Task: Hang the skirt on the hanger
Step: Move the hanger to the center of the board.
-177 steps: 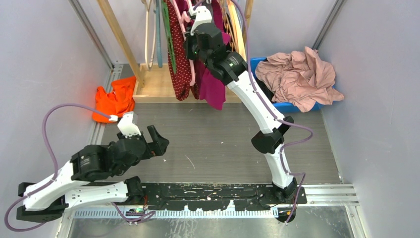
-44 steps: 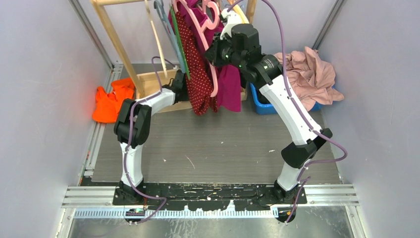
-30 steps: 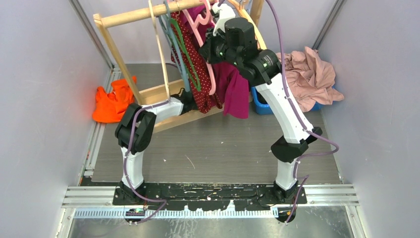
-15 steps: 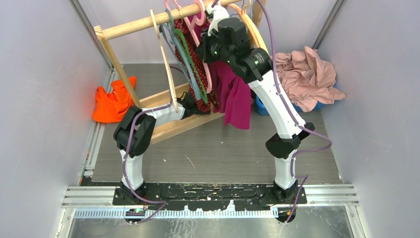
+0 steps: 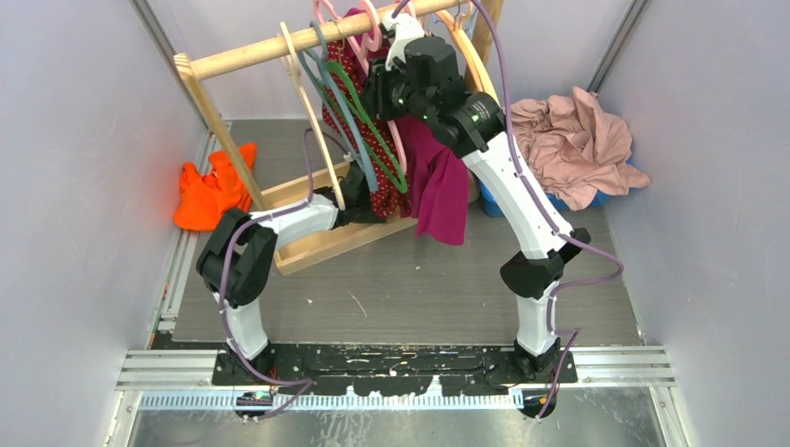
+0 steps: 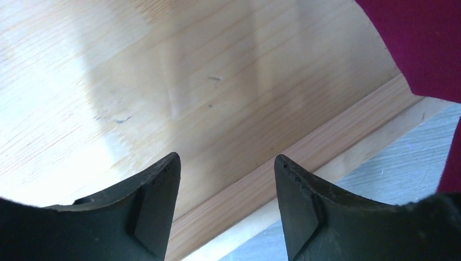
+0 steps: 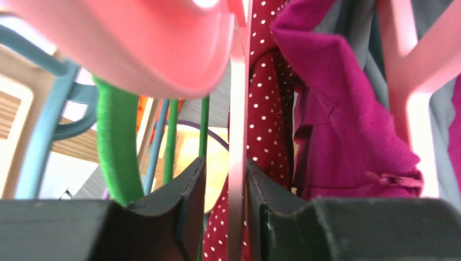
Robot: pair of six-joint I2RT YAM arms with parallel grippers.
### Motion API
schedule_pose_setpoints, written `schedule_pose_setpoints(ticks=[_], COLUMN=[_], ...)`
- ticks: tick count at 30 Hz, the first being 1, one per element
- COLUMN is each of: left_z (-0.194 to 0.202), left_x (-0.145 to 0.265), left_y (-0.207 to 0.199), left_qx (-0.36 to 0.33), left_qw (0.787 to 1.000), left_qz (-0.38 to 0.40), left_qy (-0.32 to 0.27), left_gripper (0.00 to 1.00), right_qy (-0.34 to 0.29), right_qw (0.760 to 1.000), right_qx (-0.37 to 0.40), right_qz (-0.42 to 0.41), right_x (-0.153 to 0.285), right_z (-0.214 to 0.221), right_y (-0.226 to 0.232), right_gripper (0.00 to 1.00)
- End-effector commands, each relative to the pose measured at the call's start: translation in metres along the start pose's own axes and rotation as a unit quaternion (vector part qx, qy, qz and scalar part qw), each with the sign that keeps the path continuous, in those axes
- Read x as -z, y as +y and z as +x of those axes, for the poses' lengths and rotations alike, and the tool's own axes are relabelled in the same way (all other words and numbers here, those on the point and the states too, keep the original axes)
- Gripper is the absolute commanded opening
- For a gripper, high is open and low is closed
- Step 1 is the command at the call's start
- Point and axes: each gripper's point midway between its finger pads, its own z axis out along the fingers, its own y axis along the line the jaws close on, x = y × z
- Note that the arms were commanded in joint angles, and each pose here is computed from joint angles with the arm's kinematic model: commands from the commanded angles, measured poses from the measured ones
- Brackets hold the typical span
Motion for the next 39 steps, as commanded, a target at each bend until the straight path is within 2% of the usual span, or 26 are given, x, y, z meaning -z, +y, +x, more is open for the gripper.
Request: schedule_pose_setpoints(ticks=[1,6,14,19,26,34,39], left_z=[0.095,0.106,0.101,0.093,0.088,0.071,0.065], left_x=[0.039,0.052,0.085,0.106,0.129,0.178,0.201], left_y=[0.015,0.03,0.043,0.05,0.054,0.064,0.094], left_qx=[-0.047,-0.035,-0.024,-0.019,-0.001,0.025,0.044], left_qw=[0.985,0.985,0.987,0.99,0.992,0.996,0.992], left_qz=[-0.025,-0.048,-0.061,-0.069,-0.069,-0.067,-0.118], left_qy=[0.164,0.164,0.144,0.122,0.103,0.048,0.011], left_gripper=[0.66,0.68,0.68,0.68,0.68,0.68,0.68], right_qy=[-0.046,-0.042,-0.048,-0.007,0.011,-0.003,-0.015], right_qw=[0.999,0.999,0.999,1.0,1.0,1.0,0.999], right_qx=[0.001,0.001,0.0,-0.002,-0.012,-0.023,-0.036], right_qz=[-0.014,-0.004,0.012,0.01,0.01,0.021,0.026], right_x=[0.03,0.054,0.109,0.125,0.152,0.192,0.22], right_z=[-0.03,-0.033,-0.039,-0.015,0.011,0.014,0.017], right_y=[0.006,0.002,-0.004,-0.006,-0.009,-0.015,-0.019], right_gripper=[0.38,0.41,0.49,0.49,0.49,0.49,0.49])
